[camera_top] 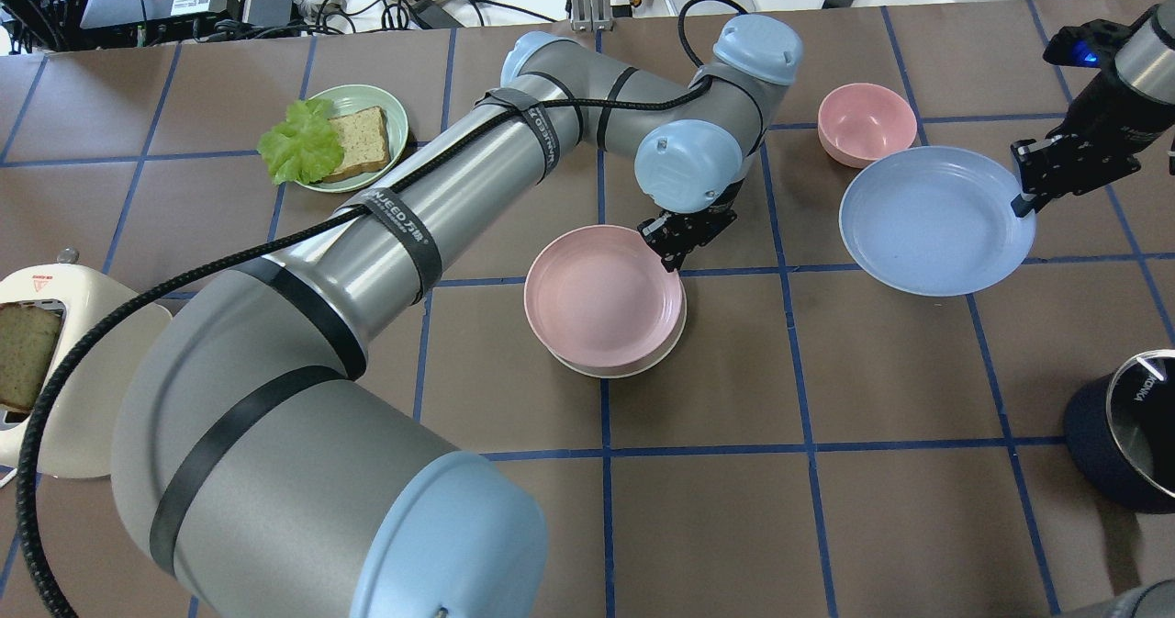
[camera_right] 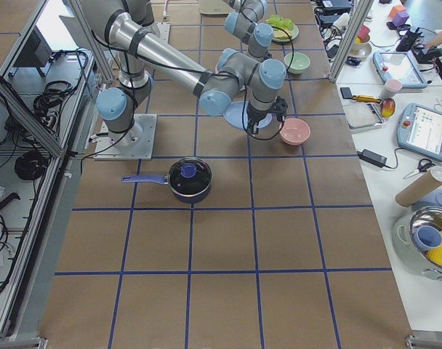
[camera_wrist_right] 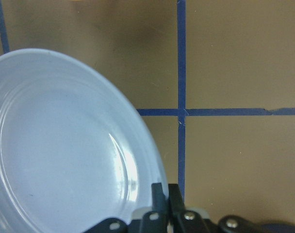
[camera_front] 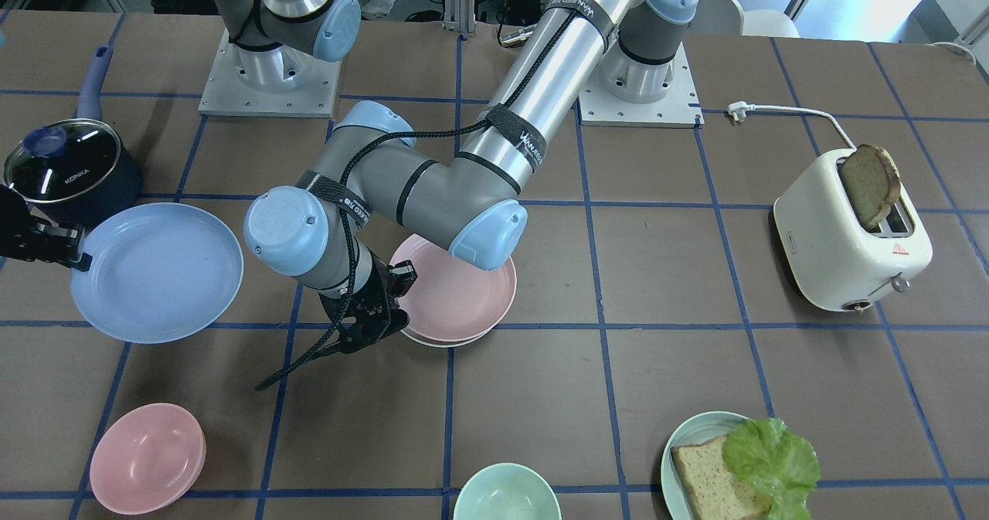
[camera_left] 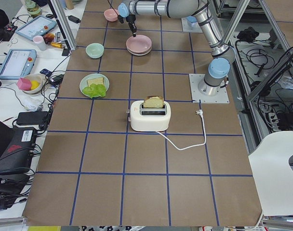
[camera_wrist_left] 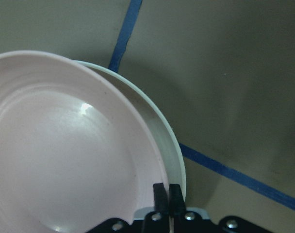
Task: Stack three plates with pink and blue
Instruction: 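Lower the pink plate onto the cream plate and open the left gripper, then raise the left gripper from the stack while the right carries the blue plate toward it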
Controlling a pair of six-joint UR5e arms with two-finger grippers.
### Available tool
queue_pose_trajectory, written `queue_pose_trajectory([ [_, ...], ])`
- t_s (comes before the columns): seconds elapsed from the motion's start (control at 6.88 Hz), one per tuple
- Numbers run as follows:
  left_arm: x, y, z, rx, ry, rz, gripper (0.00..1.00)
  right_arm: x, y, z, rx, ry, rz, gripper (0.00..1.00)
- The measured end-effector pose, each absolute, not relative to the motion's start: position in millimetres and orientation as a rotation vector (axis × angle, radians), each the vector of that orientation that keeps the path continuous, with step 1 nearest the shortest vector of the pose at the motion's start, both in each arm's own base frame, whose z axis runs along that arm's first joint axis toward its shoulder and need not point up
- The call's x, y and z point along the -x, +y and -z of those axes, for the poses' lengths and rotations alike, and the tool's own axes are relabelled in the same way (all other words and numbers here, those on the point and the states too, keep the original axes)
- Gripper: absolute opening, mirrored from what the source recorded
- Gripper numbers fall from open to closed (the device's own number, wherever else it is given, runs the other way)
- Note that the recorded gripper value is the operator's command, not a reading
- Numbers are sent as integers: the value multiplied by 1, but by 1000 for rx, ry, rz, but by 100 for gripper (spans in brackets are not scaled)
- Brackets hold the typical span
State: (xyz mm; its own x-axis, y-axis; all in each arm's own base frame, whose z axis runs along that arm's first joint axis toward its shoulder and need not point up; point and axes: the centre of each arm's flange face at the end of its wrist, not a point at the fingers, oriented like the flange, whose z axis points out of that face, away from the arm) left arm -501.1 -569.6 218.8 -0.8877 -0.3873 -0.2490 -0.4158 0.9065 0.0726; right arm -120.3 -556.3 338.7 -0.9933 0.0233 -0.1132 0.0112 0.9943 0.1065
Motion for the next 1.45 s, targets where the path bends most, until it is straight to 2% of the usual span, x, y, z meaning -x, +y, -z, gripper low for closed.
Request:
queue_pose_trajectory([
  [0.73,503,-569,-211,612,2843,-209,0,120,-556,-337,-26,3021,-164,0],
  [0.87,503,-569,-211,611,2842,-210,81,120,-556,-338,-26,3022,-163,0],
  [1.02,503,-569,-211,611,2841,-212,98,120,-556,-339,-26,3024,-161,0],
  [1.45,500,-568,-229,610,2852,-193,100,120,-557,-340,-24,3026,-158,0],
])
